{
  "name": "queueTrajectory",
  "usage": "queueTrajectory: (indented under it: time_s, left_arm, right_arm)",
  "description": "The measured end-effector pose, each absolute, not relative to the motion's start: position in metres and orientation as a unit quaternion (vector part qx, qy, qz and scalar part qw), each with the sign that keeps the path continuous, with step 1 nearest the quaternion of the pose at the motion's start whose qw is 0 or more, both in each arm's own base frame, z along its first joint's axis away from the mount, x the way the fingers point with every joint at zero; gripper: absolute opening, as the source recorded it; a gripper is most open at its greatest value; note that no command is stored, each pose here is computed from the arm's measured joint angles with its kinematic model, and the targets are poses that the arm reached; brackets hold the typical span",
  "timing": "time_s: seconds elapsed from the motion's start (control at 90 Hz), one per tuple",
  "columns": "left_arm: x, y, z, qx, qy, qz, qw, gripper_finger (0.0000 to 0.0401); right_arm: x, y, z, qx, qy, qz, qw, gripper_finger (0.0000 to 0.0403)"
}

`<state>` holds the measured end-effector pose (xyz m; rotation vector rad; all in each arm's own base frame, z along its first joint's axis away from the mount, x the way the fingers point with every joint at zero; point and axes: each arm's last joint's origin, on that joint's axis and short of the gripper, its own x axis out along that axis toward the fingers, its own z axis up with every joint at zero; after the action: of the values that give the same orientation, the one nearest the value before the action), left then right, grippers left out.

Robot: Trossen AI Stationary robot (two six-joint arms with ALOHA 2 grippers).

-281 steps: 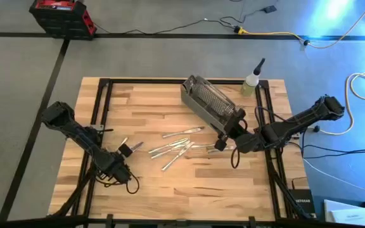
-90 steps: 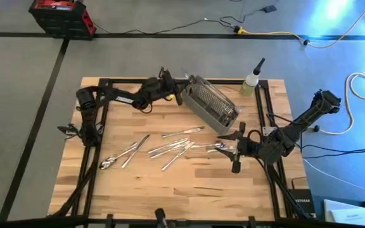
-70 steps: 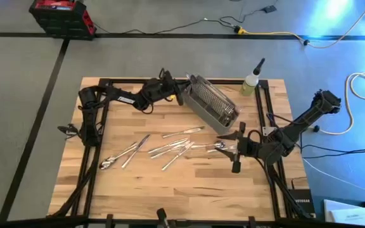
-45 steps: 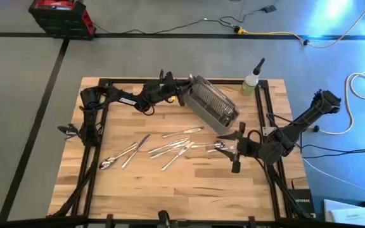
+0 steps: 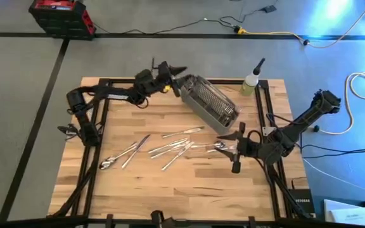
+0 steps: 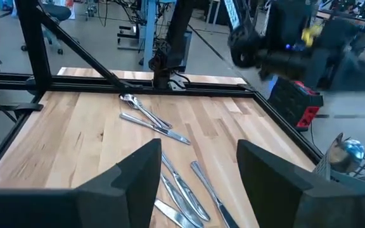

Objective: Sort silverware
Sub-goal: Put the silver spoon into the gray silverware organizer

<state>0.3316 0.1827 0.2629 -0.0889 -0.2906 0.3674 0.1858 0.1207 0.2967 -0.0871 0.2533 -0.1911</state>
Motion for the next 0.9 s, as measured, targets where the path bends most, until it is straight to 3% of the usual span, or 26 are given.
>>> queueTrajectory:
  time_s: [0.178, 0.256, 0.356, 0.578, 0.744, 0.9]
  left_arm:
    - [0.3, 0.153, 0.323, -0.015, -0.124, 0.062, 0.99, 0.0227]
    - [0.281, 0.134, 0.338, 0.001, -0.058, 0.02, 0.998, 0.0227]
    - [0.248, 0.104, 0.347, 0.029, 0.052, 0.035, 0.998, 0.0227]
    - [0.176, 0.029, 0.318, 0.044, 0.392, 0.148, 0.907, 0.0206]
    - [0.164, -0.009, 0.3, -0.015, 0.468, 0.135, 0.873, 0.0194]
    - [0.174, -0.038, 0.249, 0.0, 0.563, 0.132, 0.816, 0.0186]
  right_arm:
    - [0.19, 0.124, 0.289, -0.055, 0.144, -0.097, 0.983, 0.019]
    - [0.193, 0.126, 0.284, -0.062, 0.152, -0.098, 0.982, 0.019]
    - [0.198, 0.13, 0.278, -0.071, 0.161, -0.098, 0.98, 0.019]
    - [0.207, 0.138, 0.263, -0.092, 0.182, -0.099, 0.974, 0.019]
    - [0.219, 0.136, 0.255, -0.104, 0.191, -0.102, 0.971, 0.019]
    - [0.23, 0.127, 0.252, -0.083, 0.202, -0.086, 0.972, 0.019]
